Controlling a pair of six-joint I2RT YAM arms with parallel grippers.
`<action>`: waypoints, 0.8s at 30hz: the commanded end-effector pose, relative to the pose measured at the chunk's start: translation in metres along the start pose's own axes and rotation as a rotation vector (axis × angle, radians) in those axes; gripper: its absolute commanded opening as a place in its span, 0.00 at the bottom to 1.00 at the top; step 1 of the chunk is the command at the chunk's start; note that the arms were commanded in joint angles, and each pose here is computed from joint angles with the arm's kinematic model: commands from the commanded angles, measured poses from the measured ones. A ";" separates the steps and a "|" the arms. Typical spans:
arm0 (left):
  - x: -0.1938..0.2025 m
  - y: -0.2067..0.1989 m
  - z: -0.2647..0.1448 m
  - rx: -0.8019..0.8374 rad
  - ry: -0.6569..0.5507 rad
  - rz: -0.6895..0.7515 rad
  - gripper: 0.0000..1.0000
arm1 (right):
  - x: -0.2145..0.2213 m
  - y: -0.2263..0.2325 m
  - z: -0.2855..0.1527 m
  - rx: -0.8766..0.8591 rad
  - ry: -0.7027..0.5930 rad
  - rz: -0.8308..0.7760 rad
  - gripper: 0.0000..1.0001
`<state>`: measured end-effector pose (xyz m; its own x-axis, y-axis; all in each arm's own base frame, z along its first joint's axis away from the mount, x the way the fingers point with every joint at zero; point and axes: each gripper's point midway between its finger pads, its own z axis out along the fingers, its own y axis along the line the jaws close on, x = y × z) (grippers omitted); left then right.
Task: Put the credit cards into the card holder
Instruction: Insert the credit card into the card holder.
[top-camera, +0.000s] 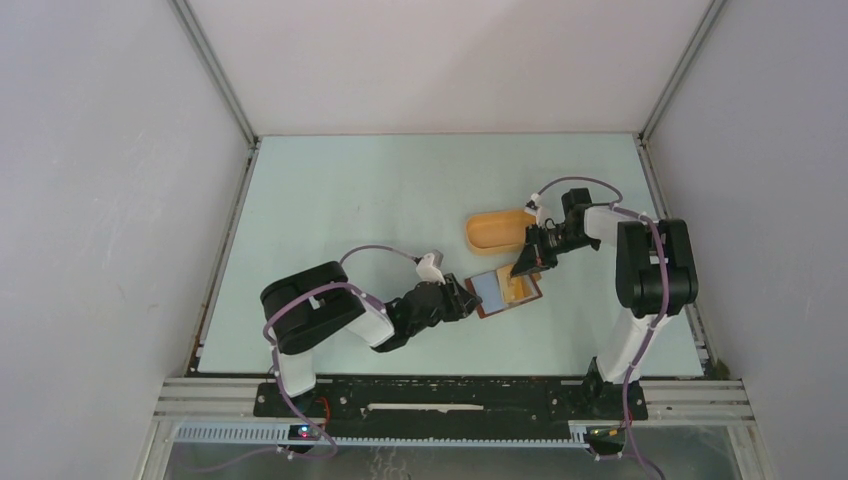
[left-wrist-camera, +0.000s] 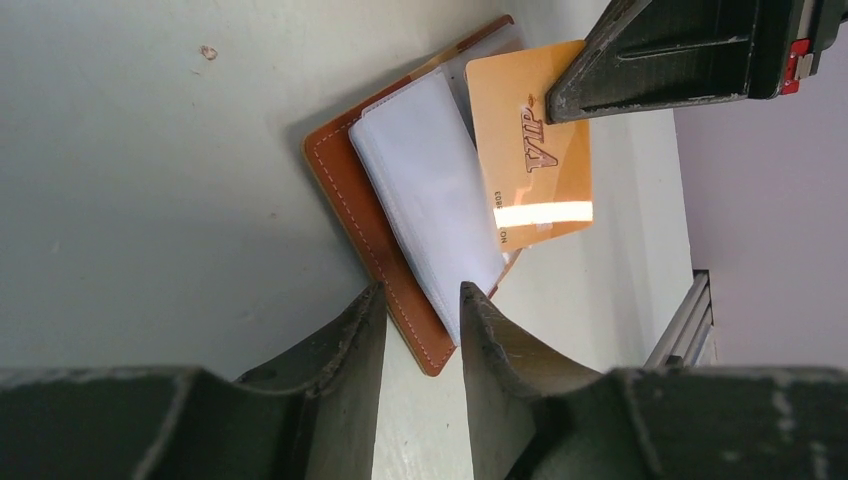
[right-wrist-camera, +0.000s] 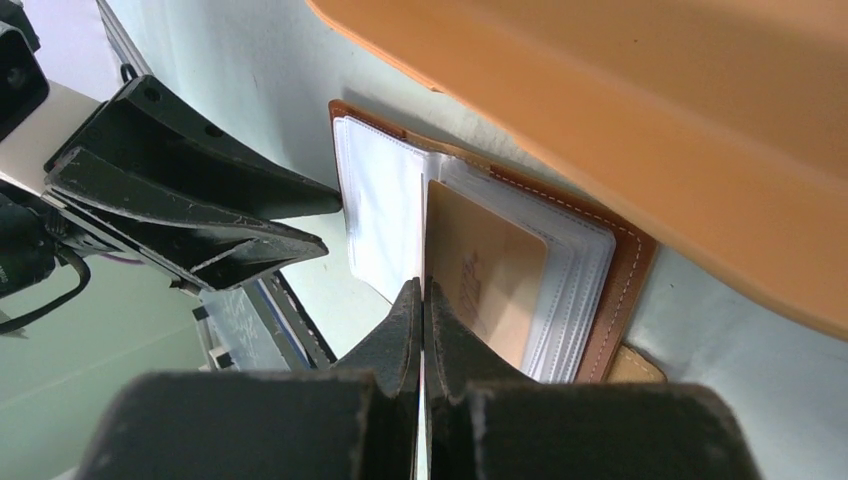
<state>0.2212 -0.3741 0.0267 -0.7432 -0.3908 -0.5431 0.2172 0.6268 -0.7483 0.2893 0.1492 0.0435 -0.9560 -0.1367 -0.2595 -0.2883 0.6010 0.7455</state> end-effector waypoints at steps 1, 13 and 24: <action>0.002 0.004 0.006 -0.036 0.003 0.026 0.38 | -0.010 0.001 0.002 -0.020 -0.020 0.044 0.00; 0.003 0.008 0.009 -0.064 0.016 0.038 0.38 | -0.006 -0.004 0.006 -0.026 -0.004 0.081 0.00; 0.003 0.010 0.010 -0.066 0.031 0.039 0.38 | -0.002 0.003 0.022 -0.013 0.055 0.052 0.00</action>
<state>0.2250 -0.3773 0.0258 -0.7467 -0.3843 -0.5429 0.2074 0.6410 -0.7390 0.2883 0.1597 0.0328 -0.9777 -0.1184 -0.1737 -0.2099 0.5946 0.7762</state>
